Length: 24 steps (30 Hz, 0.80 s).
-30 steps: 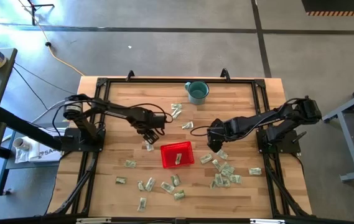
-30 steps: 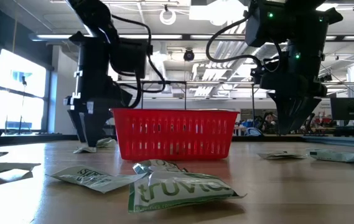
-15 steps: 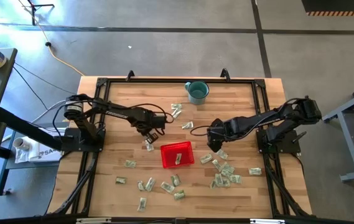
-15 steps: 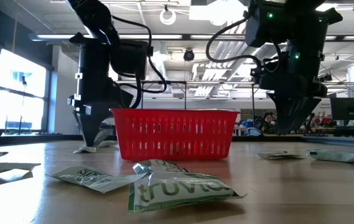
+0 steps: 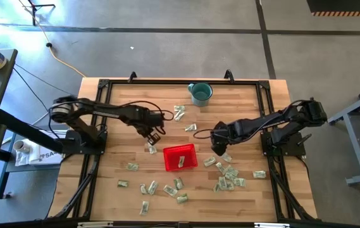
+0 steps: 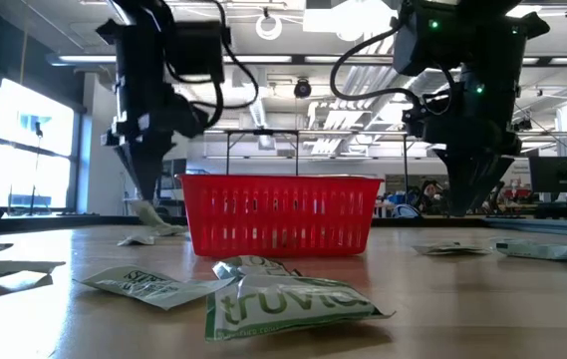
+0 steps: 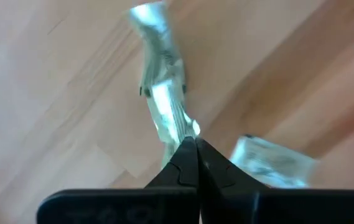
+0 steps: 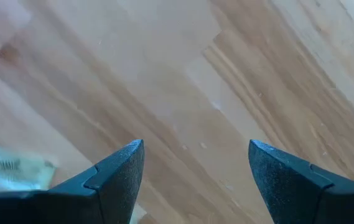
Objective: Pick and place Stevia / Truvia into bins
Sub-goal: Put the green stevia packet into the red bin
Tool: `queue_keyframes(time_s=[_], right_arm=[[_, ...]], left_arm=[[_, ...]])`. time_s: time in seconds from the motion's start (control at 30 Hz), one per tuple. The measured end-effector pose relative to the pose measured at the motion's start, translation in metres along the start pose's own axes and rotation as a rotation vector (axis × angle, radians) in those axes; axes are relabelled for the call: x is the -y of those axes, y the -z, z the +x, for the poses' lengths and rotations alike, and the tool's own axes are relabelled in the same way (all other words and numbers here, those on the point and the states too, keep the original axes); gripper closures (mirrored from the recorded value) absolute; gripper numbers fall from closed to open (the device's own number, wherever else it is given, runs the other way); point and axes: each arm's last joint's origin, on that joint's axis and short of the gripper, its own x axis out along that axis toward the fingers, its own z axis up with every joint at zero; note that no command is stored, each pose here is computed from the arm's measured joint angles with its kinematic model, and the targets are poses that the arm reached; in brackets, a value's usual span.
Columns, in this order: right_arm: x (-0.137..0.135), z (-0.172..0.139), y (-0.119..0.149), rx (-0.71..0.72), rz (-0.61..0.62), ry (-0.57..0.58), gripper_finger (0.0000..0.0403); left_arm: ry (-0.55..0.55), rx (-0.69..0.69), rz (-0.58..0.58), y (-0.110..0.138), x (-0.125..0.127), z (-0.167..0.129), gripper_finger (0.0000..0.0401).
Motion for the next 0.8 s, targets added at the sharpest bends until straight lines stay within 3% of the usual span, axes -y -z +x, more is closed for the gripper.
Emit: queue_keyframes(time_s=[0.13,0.3,0.37,0.47,0.57,0.8], right_arm=[[-0.001,-0.001,0.005,-0.025,-0.097,0.011,0.0124],[-0.007,-0.004,0.014,-0.035,-0.26,0.01,0.0124],[-0.009,-0.005,0.018,-0.043,-0.315,0.014,0.0124],[-0.012,-0.006,0.022,-0.04,-0.346,0.007,0.0124],[-0.017,-0.007,0.025,-0.024,-0.317,-0.01,0.0124],[-0.029,-0.009,0.025,0.028,-0.173,-0.1,0.0124]], left_arm=[[0.087,0.005,-0.059,0.001,0.0,-0.01,0.0379],[0.243,0.048,-0.104,0.007,0.023,-0.02,0.0379],[0.236,0.047,-0.135,0.013,0.029,-0.021,0.0379],[0.134,0.113,-0.158,0.024,0.034,-0.022,0.0376],[0.118,0.134,-0.142,0.031,0.04,-0.023,0.0329],[0.076,0.119,-0.212,0.022,0.029,-0.019,0.0155]])
